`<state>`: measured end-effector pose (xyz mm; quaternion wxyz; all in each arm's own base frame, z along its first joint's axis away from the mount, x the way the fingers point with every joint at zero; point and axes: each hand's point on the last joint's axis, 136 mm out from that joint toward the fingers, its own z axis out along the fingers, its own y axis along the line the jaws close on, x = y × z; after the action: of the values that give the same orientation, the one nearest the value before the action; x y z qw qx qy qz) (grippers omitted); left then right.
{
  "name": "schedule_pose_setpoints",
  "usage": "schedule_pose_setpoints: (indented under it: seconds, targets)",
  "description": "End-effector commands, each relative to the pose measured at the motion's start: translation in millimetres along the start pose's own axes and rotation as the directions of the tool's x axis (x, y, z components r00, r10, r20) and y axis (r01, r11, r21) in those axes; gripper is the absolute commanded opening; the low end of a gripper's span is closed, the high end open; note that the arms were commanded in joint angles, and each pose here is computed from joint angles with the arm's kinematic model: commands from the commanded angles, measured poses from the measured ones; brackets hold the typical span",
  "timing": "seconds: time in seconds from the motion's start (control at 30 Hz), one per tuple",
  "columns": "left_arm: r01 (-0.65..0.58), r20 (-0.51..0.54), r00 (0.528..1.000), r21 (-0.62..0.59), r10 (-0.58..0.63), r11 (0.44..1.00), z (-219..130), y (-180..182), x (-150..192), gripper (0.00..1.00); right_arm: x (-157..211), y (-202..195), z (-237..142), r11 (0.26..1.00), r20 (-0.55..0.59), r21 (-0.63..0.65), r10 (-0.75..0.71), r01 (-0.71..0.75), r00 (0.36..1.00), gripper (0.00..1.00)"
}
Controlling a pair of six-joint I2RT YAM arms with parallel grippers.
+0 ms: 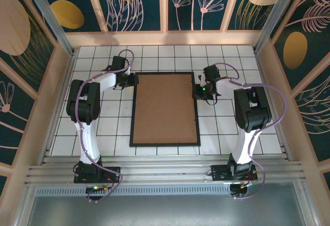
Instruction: Put the photo into the frame
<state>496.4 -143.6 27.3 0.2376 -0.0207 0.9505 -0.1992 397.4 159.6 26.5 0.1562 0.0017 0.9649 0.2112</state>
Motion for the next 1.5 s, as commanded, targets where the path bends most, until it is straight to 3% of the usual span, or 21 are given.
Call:
schedule_pose_setpoints:
  seconds: [0.0, 0.53, 0.9, 1.13, 1.3, 1.47]
  targets:
    - [-0.027, -0.132, 0.991, -0.061, 0.019, 0.998, 19, 8, 41, 0.34, 9, -11, 7, 0.999, -0.043, 0.034, 0.01, -0.009, 0.999, 0.19]
    - [-0.089, -0.17, 0.984, -0.202, 0.055, 0.975, 24, 22, 51, 0.39, 13, -8, 7, 0.999, -0.047, 0.036, 0.006, -0.004, 0.999, 0.19]
    - [-0.026, 0.08, 0.996, -0.162, 0.04, 0.986, -37, -4, 2, 0.51, 12, -11, 5, 0.999, -0.037, 0.048, 0.013, -0.012, 0.999, 0.19]
    - [0.058, 0.114, 0.992, -0.076, -0.049, 0.995, -73, -1, 29, 0.49, 12, -11, 6, 0.999, -0.037, 0.043, 0.012, -0.01, 0.999, 0.19]
    - [0.08, 0.049, 0.996, 0.011, -0.081, 0.997, -76, -10, 59, 0.44, 12, -12, 6, 0.999, -0.037, 0.042, 0.008, -0.007, 0.999, 0.19]
    - [0.083, -0.003, 0.997, 0.016, -0.083, 0.996, -74, -8, 78, 0.39, 11, -12, 6, 0.999, -0.035, 0.038, 0.011, -0.009, 0.999, 0.19]
